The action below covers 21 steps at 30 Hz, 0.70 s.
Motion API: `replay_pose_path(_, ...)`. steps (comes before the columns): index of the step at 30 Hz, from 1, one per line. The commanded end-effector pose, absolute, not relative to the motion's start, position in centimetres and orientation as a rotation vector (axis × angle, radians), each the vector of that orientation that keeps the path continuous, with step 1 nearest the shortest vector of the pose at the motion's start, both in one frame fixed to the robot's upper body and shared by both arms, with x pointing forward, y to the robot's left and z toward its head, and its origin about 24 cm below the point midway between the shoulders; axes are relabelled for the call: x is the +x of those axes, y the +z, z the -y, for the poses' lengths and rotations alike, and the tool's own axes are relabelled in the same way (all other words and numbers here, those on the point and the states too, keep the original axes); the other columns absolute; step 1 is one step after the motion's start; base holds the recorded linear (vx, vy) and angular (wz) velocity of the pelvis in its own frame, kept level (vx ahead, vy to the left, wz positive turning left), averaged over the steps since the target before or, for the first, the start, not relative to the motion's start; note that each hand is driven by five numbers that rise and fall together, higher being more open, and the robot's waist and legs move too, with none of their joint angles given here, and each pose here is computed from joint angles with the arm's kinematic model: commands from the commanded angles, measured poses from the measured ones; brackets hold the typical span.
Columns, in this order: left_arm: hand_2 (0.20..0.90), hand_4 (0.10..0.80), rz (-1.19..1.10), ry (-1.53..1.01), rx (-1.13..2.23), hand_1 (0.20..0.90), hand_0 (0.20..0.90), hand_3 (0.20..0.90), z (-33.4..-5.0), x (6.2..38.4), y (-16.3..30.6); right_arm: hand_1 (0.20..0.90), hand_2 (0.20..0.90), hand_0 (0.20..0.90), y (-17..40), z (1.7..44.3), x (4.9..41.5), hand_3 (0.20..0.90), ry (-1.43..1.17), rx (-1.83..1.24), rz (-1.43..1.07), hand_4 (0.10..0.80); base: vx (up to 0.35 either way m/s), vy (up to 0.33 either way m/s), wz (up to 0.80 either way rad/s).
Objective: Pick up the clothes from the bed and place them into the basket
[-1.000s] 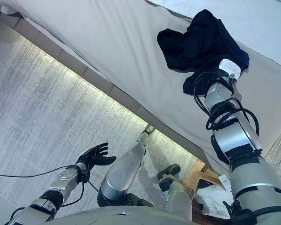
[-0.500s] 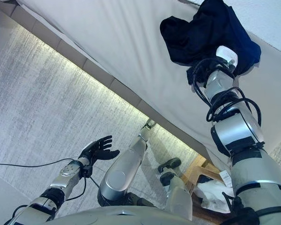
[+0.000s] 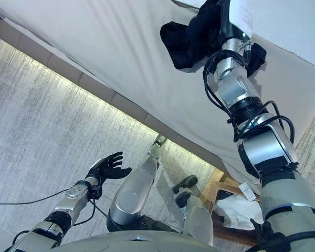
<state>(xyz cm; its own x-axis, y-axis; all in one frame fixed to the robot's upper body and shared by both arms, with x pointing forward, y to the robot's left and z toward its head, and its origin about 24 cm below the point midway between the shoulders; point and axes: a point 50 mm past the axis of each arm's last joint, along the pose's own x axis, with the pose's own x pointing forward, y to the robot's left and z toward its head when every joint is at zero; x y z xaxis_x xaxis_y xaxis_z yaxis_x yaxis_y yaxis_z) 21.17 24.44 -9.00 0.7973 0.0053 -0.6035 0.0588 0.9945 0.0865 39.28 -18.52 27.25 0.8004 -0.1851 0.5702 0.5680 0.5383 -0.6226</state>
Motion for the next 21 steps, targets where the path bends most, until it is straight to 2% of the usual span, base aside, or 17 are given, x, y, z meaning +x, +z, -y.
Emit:
replay_pose_path(1, 0.9, 0.8, -0.79, 0.012, 0.159, 0.9, 0.9, 0.9, -26.4, 16.2, -11.2, 0.3, 0.3, 0.3, 32.9, 20.5, 35.3, 0.2, -0.642, -0.859, 0.842, 0.1, 0.028, -0.052, -0.13)
replay_pose_path(10, 0.9, 0.8, -0.957, 0.014, 0.217, 0.9, 0.9, 0.9, -26.6, 12.7, -13.2, 0.3, 0.3, 0.3, 32.2, 24.6, 31.3, 0.2, -0.706, -0.859, 0.875, 0.1, -0.008, -0.036, -0.27)
replay_pose_path(21, 0.9, 0.8, -1.075, -0.09, 0.235, 0.9, 0.9, 0.9, -24.4, 11.9, -14.6, 0.3, 0.3, 0.3, 34.0, 29.5, 27.4, 0.2, -0.925, -0.916, 0.871, 0.1, -0.033, -0.062, -0.33)
